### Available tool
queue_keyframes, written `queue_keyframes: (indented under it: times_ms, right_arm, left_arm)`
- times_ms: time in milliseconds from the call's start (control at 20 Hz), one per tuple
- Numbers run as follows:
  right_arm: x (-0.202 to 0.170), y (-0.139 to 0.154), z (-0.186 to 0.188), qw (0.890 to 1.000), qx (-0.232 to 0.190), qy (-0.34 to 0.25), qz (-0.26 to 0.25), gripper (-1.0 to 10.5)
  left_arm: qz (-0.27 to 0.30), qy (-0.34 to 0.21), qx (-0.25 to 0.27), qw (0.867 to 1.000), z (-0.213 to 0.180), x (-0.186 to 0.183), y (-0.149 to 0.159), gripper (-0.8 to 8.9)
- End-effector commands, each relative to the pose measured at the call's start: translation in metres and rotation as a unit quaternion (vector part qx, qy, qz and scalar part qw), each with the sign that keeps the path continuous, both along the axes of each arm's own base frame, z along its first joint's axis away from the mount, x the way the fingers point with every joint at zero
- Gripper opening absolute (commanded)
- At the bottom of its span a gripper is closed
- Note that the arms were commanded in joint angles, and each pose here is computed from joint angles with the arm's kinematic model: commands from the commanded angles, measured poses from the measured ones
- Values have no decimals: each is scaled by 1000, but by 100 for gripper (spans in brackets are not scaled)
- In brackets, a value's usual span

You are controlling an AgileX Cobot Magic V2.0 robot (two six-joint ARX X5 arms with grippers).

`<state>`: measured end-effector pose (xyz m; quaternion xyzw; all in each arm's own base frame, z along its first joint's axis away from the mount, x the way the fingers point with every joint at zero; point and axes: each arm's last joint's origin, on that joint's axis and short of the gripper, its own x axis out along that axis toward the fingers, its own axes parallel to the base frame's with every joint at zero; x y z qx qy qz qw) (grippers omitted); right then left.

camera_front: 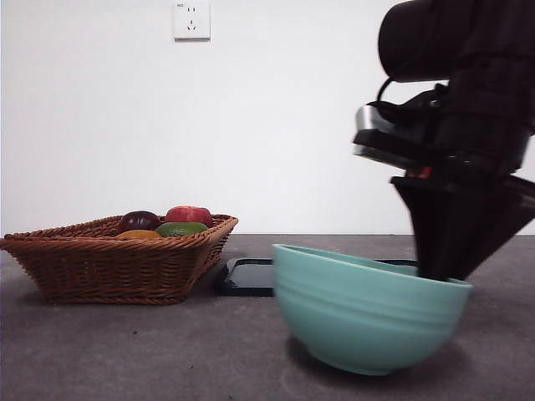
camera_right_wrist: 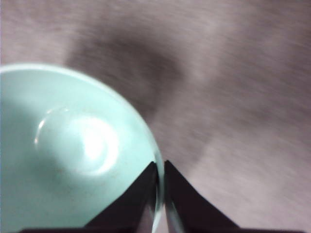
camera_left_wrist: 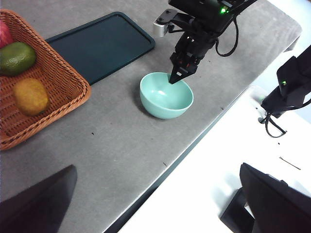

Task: Pick up the wifruite, put it on the bowl, pick up the plate, put it on desk

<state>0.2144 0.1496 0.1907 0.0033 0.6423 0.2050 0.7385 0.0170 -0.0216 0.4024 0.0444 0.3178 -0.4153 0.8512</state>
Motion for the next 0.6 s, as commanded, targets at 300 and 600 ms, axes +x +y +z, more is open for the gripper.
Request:
queue_keyframes:
  times_ms: [300,600]
  right_arm:
    - [-2,17,-17,999,-19,11,23,9]
    - [-6,14,1,1000,-3,-20,19,9]
  left_arm:
    - [-8,-8,-1,1000,3,0,0,561]
    - [-8,-8,-1,1000,3,0,0,562]
